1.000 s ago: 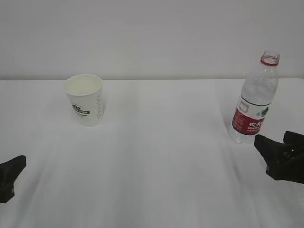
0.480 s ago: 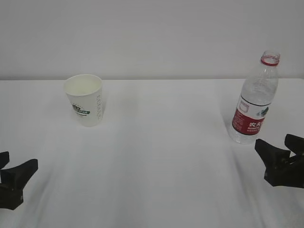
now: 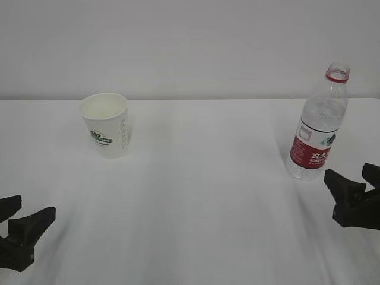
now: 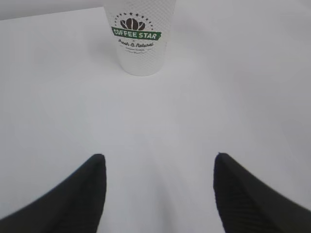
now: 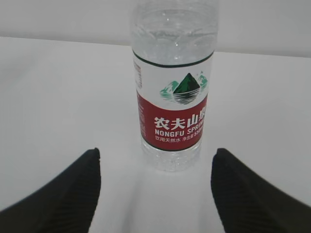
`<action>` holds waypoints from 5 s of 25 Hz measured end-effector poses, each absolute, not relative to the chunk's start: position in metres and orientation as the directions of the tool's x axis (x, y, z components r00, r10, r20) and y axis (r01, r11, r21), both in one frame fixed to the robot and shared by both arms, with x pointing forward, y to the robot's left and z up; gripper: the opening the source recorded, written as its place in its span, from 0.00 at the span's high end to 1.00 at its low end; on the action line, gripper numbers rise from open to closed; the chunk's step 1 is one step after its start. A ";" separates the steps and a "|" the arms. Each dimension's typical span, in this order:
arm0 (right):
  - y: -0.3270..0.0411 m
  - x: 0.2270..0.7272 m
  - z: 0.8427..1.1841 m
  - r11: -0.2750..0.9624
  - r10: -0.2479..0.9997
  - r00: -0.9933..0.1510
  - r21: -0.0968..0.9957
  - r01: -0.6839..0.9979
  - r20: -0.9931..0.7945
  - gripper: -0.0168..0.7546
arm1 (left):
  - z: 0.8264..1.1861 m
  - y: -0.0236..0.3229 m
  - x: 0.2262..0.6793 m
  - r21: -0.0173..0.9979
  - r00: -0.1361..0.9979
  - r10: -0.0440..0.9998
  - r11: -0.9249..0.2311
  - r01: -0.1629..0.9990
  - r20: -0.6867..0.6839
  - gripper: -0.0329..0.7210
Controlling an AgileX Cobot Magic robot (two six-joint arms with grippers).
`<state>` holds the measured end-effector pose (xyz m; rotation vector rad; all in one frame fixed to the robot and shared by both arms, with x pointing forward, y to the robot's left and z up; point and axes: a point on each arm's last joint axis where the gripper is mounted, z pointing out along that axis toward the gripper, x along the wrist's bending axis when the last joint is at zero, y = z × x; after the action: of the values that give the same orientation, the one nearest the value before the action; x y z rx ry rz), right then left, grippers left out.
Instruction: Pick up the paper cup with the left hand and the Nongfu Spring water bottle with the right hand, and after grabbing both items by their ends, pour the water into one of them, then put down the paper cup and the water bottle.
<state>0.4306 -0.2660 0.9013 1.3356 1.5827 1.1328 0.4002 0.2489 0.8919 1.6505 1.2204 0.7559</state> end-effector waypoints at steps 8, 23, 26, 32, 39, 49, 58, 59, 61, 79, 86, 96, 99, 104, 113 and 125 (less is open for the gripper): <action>-0.265 0.438 0.904 0.057 0.987 -0.163 0.955 0.291 -0.009 0.29 | 0.892 0.247 0.400 0.921 0.337 0.940 -0.092 0.379 -0.045 0.29; -0.252 0.458 0.894 0.188 0.949 -0.296 0.946 0.266 -0.105 0.18 | 0.893 0.246 0.400 0.923 0.347 0.937 -0.094 0.373 -0.045 0.29; -0.252 0.462 0.889 0.177 0.955 -0.281 0.941 0.288 -0.093 0.16 | 0.893 0.246 0.400 0.923 0.347 0.937 -0.094 0.373 -0.045 0.29; -0.251 0.478 0.893 0.150 0.963 -0.258 0.955 0.256 -0.082 0.16 | 0.893 0.246 0.400 0.923 0.349 0.936 -0.095 0.373 -0.045 0.30; -0.252 0.490 0.899 0.123 0.974 -0.214 0.967 0.224 -0.074 0.16 | 0.893 0.246 0.400 0.923 0.349 0.936 -0.095 0.373 -0.045 0.30; -0.251 0.505 0.881 0.124 0.977 -0.201 0.956 0.267 -0.070 0.16 | 0.893 0.246 0.400 0.923 0.349 0.936 -0.095 0.373 -0.045 0.30; -0.253 0.518 0.877 0.104 0.986 -0.155 0.958 0.266 -0.064 0.18 | 0.893 0.246 0.400 0.923 0.347 0.937 -0.094 0.373 -0.045 0.30; -0.253 0.520 0.877 0.101 0.987 -0.150 0.959 0.264 -0.063 0.18 | 0.893 0.246 0.400 0.923 0.347 0.937 -0.094 0.373 -0.045 0.30; -0.253 0.523 0.878 0.098 0.987 -0.145 0.962 0.254 -0.062 0.19 | 0.893 0.247 0.400 0.923 0.344 0.938 -0.093 0.374 -0.045 0.30; -0.247 0.557 0.871 0.101 0.987 -0.140 0.973 0.207 -0.073 0.19 | 0.893 0.247 0.400 0.923 0.341 0.939 -0.092 0.374 -0.045 0.30; -0.246 0.564 0.867 0.103 0.987 -0.140 0.973 0.207 -0.074 0.21 | 0.893 0.247 0.400 0.923 0.340 0.939 -0.091 0.374 -0.045 0.30; -0.244 0.564 0.866 0.113 0.983 -0.167 0.973 0.203 -0.080 0.22 | 0.893 0.247 0.400 0.923 0.340 0.939 -0.091 0.374 -0.045 0.30; -0.242 0.564 0.866 0.123 0.978 -0.191 0.972 0.199 -0.085 0.27 | 0.893 0.247 0.400 0.923 0.340 0.939 -0.091 0.374 -0.045 0.30; -0.239 0.563 0.866 0.135 0.971 -0.219 0.972 0.194 -0.091 0.32 | 0.893 0.247 0.400 0.923 0.340 0.939 -0.091 0.374 -0.045 0.30; -0.237 0.558 0.866 0.148 0.962 -0.254 0.970 0.190 -0.097 0.33 | 0.893 0.247 0.400 0.923 0.340 0.939 -0.091 0.374 -0.045 0.30; -0.233 0.549 0.897 0.182 0.941 -0.316 0.971 0.158 -0.125 0.33 | 0.893 0.247 0.400 0.923 0.340 0.939 -0.091 0.374 -0.045 0.30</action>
<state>0.5492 -0.2330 0.8969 1.0612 1.6463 1.2147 0.4004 0.2471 0.8925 1.6532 1.1977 0.7459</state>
